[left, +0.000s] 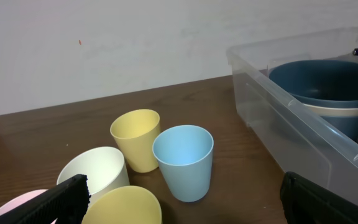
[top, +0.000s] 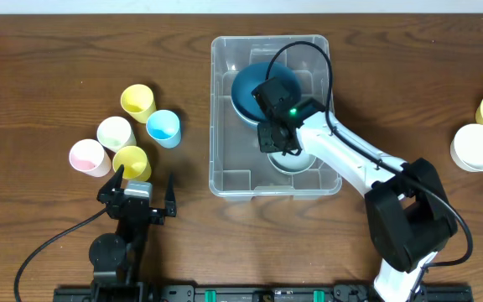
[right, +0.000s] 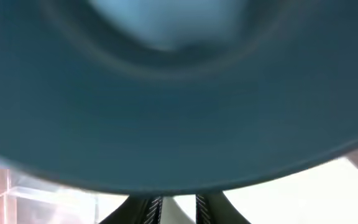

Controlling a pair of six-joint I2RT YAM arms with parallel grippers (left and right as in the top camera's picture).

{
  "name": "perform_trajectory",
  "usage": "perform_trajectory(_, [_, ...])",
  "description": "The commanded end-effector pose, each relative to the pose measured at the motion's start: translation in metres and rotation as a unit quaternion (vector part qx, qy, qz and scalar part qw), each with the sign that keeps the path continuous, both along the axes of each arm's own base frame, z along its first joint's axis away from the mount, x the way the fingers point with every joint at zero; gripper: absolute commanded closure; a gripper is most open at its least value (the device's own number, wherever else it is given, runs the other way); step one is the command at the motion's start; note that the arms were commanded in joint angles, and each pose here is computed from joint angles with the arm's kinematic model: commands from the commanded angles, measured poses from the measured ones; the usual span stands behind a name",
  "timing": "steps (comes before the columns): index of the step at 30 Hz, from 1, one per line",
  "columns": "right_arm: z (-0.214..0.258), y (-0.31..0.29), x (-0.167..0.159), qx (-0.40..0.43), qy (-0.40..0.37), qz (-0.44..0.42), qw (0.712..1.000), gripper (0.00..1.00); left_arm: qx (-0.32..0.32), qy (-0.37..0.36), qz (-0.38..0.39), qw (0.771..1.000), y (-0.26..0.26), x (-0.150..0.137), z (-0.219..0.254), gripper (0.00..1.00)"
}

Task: Pack container
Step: 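Carry the white bowl into the container beside the stacked bowls, then lower the white bowl into the container and open the right gripper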

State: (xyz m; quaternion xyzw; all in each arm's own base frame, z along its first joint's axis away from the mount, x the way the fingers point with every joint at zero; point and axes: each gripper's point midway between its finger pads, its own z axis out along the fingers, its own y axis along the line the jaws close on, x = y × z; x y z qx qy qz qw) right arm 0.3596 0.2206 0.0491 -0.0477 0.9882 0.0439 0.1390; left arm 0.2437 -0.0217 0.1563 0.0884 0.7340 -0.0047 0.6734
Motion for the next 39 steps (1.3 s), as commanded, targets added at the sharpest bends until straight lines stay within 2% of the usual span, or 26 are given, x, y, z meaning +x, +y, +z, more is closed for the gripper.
perform_trajectory(1, [-0.002,-0.008,0.005,-0.008,-0.004,-0.01,1.0,0.8,0.004,0.021,-0.005,1.0,-0.001,-0.001,-0.015,0.02])
perform_trajectory(32, [0.008,-0.029,0.045,0.0,-0.059,-0.025,0.998,0.76,0.004,0.021,-0.005,1.0,-0.001,-0.001,-0.015,0.02])
perform_trajectory(39, [0.049,-0.027,0.044,0.001,-0.057,-0.016,0.998,0.78,0.004,0.021,-0.005,1.0,-0.001,-0.001,-0.015,0.02])
